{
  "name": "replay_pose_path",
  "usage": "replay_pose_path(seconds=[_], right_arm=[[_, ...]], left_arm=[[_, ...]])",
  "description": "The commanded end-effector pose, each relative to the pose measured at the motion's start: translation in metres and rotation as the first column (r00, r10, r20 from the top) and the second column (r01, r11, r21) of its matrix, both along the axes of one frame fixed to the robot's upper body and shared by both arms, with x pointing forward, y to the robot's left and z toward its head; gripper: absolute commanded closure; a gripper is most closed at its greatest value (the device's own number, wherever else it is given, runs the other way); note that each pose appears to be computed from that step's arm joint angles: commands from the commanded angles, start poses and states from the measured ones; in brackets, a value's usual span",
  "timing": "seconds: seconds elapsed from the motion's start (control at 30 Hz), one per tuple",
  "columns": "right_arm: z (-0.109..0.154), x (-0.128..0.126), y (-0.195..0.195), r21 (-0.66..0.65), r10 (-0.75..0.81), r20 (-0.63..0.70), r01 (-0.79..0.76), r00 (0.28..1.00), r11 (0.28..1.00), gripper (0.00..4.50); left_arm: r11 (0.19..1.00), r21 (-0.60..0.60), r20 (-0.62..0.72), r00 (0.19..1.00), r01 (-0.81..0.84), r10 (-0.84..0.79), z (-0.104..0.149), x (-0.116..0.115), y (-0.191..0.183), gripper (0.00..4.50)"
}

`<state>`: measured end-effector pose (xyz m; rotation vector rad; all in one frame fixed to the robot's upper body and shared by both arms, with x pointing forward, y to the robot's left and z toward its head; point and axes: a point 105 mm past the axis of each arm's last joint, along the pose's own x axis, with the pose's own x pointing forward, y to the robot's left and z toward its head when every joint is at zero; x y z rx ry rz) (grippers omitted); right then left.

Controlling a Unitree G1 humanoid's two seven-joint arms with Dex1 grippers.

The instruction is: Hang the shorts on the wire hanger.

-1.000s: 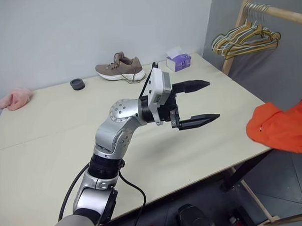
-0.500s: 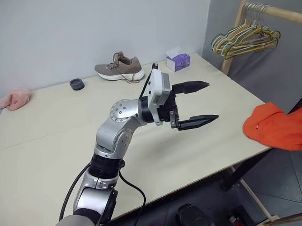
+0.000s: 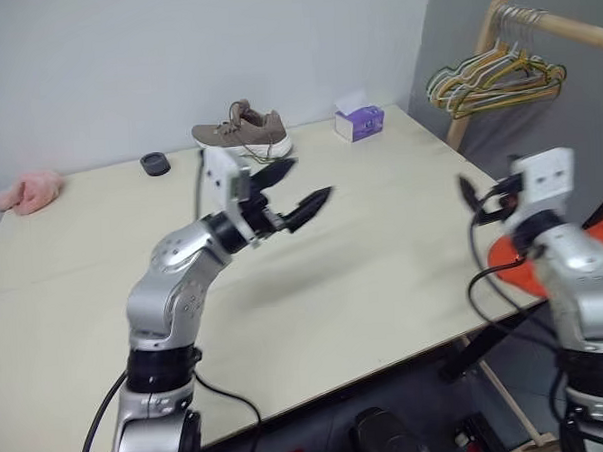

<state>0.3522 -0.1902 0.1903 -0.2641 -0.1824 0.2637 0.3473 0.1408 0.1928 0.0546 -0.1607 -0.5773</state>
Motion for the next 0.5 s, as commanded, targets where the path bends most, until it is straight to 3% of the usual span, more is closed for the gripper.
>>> replay_pose_path(seconds=[0.03, 0.1, 0.23, 0.33, 0.5], right_arm=[[-0.029, 0.004, 0.045, 0.048, 0.173, -0.054, -0.171, 0.983, 0.984, 0.03], [-0.042, 0.007, 0.053, 0.097, 0.189, -0.08, -0.181, 0.979, 0.979, 0.03], [-0.055, 0.01, 0.059, 0.109, 0.21, -0.1, -0.199, 0.973, 0.974, 0.03], [-0.068, 0.017, 0.065, 0.116, 0.216, -0.13, -0.202, 0.968, 0.973, 0.03], [-0.072, 0.023, 0.071, 0.105, 0.233, -0.126, -0.221, 0.964, 0.97, 0.03]], left_arm=[[0.864, 0.127, -0.068, 0.864, -0.488, 0.498, -0.041, -0.002, 0.08, 0.0], [0.812, 0.185, -0.104, 0.811, -0.553, 0.576, -0.059, -0.016, 0.094, 0.0], [0.794, 0.19, -0.082, 0.797, -0.578, 0.599, -0.064, -0.027, 0.1, 0.0], [0.765, 0.233, -0.118, 0.763, -0.601, 0.635, -0.083, -0.034, 0.112, 0.0], [0.82, 0.185, -0.098, 0.82, -0.542, 0.564, -0.079, -0.029, 0.101, 0.0]])
